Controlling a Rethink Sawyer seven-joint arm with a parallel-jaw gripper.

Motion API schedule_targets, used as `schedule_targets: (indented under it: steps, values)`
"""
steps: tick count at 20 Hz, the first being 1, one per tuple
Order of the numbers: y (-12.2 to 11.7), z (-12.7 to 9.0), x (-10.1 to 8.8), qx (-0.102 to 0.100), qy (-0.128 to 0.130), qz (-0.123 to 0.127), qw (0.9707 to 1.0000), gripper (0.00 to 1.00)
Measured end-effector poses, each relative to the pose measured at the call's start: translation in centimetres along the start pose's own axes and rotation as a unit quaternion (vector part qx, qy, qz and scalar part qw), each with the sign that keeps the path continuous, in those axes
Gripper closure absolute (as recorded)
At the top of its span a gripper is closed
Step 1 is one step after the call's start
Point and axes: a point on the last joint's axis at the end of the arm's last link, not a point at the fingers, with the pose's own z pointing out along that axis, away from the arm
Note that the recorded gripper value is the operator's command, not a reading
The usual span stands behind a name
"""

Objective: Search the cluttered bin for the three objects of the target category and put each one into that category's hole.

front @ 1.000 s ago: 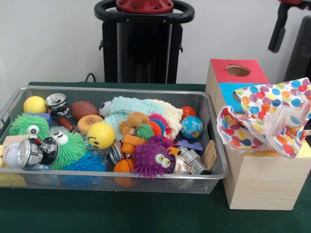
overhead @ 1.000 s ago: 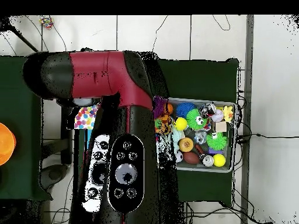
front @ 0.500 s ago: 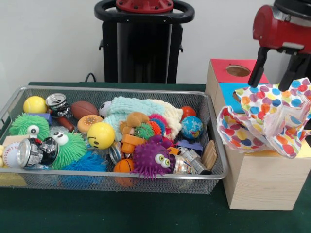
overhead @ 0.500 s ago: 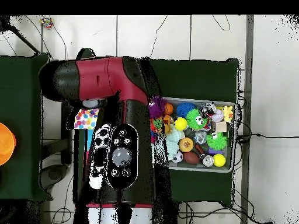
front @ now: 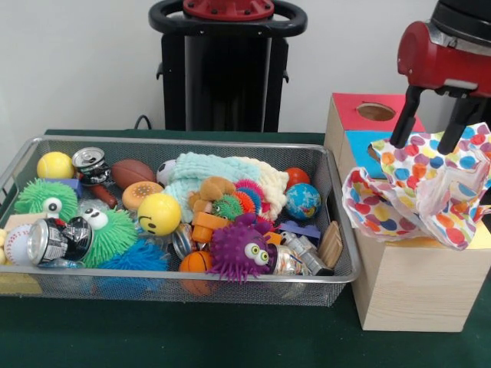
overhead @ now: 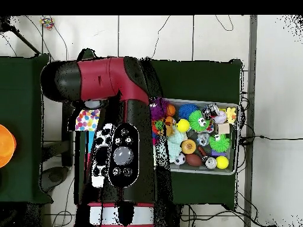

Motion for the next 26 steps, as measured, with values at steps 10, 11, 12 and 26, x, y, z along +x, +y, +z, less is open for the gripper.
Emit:
schedule_targets:
  steps: [10, 11, 12, 26]
  values:
    - [-0.3, -1.5, -0.4, -0.001, -0.011, 0.003, 0.9999, 1.0]
    - [-0.3, -1.6, -0.5, -0.001, -0.013, 0.003, 0.9999, 1.0]
    - [-0.4, -1.7, -0.6, -0.001, -0.014, 0.003, 0.9999, 1.0]
    - [-1.5, -2.4, -1.9, 0.001, -0.032, 0.01, 0.9994, 1.0]
